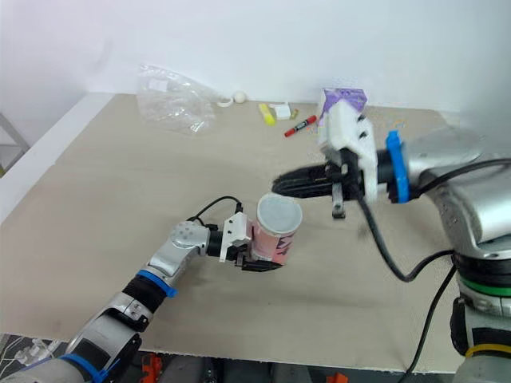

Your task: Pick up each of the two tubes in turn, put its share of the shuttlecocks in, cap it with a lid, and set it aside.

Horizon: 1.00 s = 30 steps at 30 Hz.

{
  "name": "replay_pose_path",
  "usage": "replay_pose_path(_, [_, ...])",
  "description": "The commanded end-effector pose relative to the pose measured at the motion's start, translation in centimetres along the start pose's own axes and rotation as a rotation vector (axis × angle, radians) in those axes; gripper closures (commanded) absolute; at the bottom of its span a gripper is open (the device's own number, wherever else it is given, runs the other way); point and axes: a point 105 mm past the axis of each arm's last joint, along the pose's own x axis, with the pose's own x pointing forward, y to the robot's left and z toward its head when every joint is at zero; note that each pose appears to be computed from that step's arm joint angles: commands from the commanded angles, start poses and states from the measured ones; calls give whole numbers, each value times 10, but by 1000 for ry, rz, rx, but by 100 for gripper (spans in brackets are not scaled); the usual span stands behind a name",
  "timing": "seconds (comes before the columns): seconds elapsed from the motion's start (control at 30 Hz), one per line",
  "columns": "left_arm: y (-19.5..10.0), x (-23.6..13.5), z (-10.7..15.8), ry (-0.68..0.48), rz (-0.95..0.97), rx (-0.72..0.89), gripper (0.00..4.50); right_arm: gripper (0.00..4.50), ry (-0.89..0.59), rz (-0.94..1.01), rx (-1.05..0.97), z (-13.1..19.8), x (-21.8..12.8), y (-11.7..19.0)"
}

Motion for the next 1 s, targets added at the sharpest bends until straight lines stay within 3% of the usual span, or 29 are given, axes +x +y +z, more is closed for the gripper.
replay_pose_path(0.03, [-4, -4, -20, 70, 7, -49, 113, 445, 1, -38, -30, 5, 3, -1])
replay_pose_path(0.5, [-7, -5, -20, 66, 15, -52, 113, 445, 258, 37, 21, -61, 28, 15])
replay_pose_path(0.67, [-6, -5, -17, 61, 16, -49, 113, 445, 281, 35, 19, -68, 29, 15])
replay_pose_path(0.83, [-5, -6, -14, 53, 21, -44, 113, 445, 115, -50, 48, -35, 13, -4])
replay_pose_path(1.0, [-3, -8, -7, 47, 31, -28, 113, 445, -120, -211, 100, 3, -44, -24])
